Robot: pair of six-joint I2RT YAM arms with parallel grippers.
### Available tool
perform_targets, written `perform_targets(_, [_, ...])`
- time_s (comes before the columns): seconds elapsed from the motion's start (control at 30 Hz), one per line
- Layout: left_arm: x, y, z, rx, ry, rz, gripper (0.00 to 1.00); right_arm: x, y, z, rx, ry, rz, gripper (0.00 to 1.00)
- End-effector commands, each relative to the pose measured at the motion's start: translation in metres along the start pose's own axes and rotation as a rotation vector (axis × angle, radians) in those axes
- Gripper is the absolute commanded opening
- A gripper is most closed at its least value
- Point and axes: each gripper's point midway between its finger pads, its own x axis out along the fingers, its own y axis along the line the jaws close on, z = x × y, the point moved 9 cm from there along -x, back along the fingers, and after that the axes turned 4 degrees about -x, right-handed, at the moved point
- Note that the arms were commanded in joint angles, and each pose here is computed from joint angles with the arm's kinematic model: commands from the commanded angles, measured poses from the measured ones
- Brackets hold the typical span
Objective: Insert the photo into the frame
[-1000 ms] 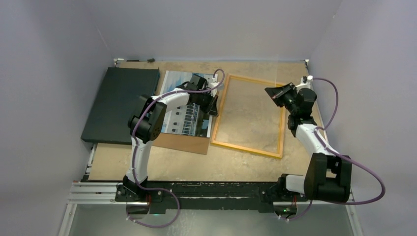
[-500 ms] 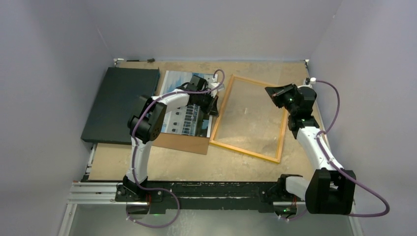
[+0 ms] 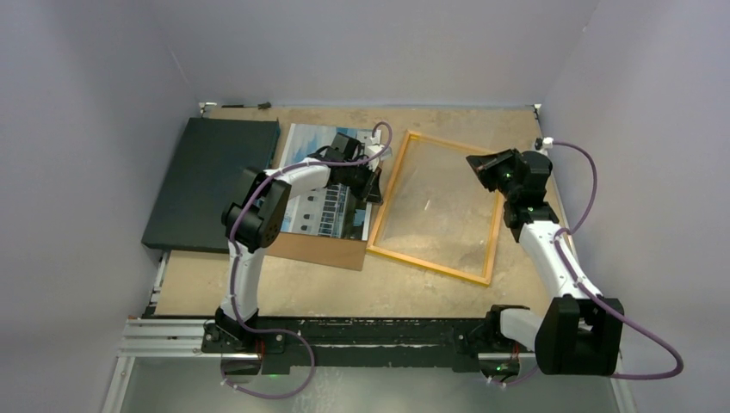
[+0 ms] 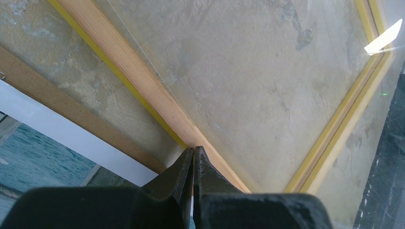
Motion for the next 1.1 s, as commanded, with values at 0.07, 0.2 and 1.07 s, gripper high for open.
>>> perform_targets(0.07, [0.001, -0.007, -0.018, -0.024, 0.06, 0.019, 0.0, -0.007, 0.002, -0.005, -0.059, 0.021, 0.008, 0.0])
perform_targets(0.2, [0.0, -0.007, -0.018, -0.023, 0.058, 0.019, 0.0, 0.003, 0.0, -0.009, -0.094, 0.068, 0.045, 0.0])
perform_targets(1.07, [-0.003, -0.008, -0.014, -0.004, 0.053, 0.026, 0.0, 0.023, -0.014, 0.0, -0.196, 0.155, 0.071, 0.0])
